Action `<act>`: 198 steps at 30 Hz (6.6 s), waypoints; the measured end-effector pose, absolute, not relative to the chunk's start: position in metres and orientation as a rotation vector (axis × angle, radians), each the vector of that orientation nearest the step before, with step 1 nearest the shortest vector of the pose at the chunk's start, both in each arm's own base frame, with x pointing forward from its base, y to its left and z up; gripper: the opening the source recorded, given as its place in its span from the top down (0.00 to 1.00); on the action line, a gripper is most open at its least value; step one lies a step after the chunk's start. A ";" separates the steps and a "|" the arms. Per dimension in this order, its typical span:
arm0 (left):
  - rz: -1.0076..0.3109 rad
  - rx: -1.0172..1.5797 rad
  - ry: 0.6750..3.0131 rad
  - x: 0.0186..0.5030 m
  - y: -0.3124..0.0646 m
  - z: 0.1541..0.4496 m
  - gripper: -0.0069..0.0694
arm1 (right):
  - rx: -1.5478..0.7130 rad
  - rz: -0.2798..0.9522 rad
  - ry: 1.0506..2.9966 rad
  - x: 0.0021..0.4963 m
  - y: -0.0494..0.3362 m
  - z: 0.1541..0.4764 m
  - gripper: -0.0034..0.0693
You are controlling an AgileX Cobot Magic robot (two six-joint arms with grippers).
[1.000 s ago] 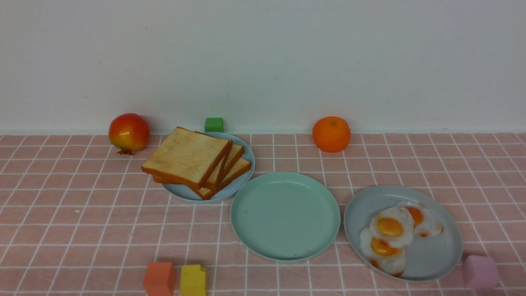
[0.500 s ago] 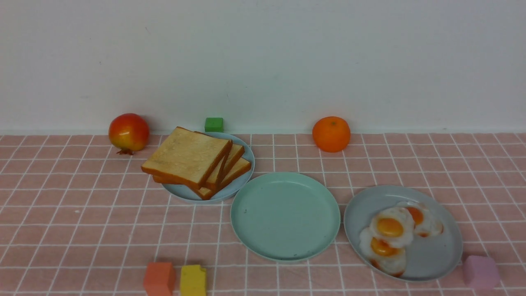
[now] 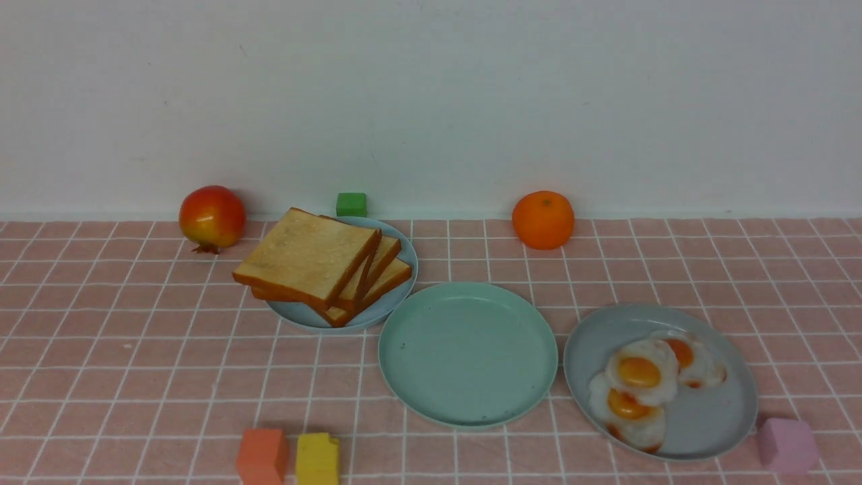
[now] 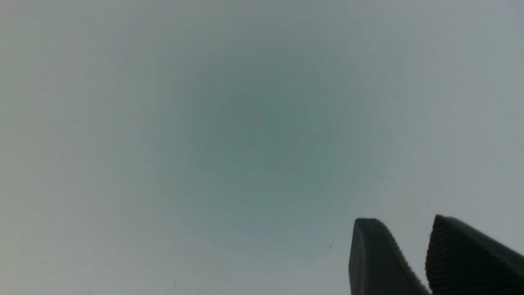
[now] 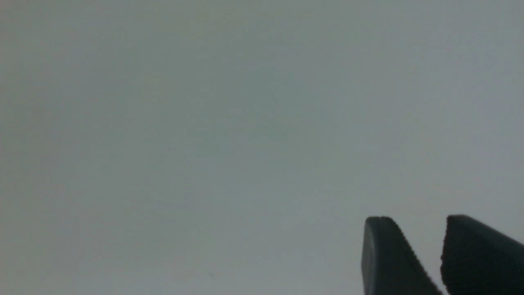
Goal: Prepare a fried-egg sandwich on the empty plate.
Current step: Use the left arm to grab a slice of bread, then use the left arm to put a slice of bread into the empty plate in the middle, then use the right arm to grab a fried egg
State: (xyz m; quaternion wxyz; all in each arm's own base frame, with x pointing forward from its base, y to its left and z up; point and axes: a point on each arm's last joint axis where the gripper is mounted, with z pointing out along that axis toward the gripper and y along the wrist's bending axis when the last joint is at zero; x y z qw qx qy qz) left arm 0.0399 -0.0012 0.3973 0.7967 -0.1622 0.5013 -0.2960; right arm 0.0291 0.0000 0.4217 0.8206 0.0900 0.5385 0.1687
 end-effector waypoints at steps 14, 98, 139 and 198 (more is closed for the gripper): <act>-0.525 -0.519 1.907 0.195 -0.017 0.352 0.60 | 0.381 0.260 1.826 0.088 -0.002 0.374 0.62; -1.314 -0.017 2.355 0.400 -0.040 0.286 0.75 | -0.134 0.730 2.341 0.133 0.055 0.323 0.62; -1.034 0.094 2.766 0.398 -0.145 0.225 0.04 | 0.338 0.510 2.466 0.191 0.036 0.321 0.55; -0.671 0.199 2.690 0.321 -0.107 0.359 0.44 | 0.838 0.665 2.527 0.303 0.032 0.140 0.88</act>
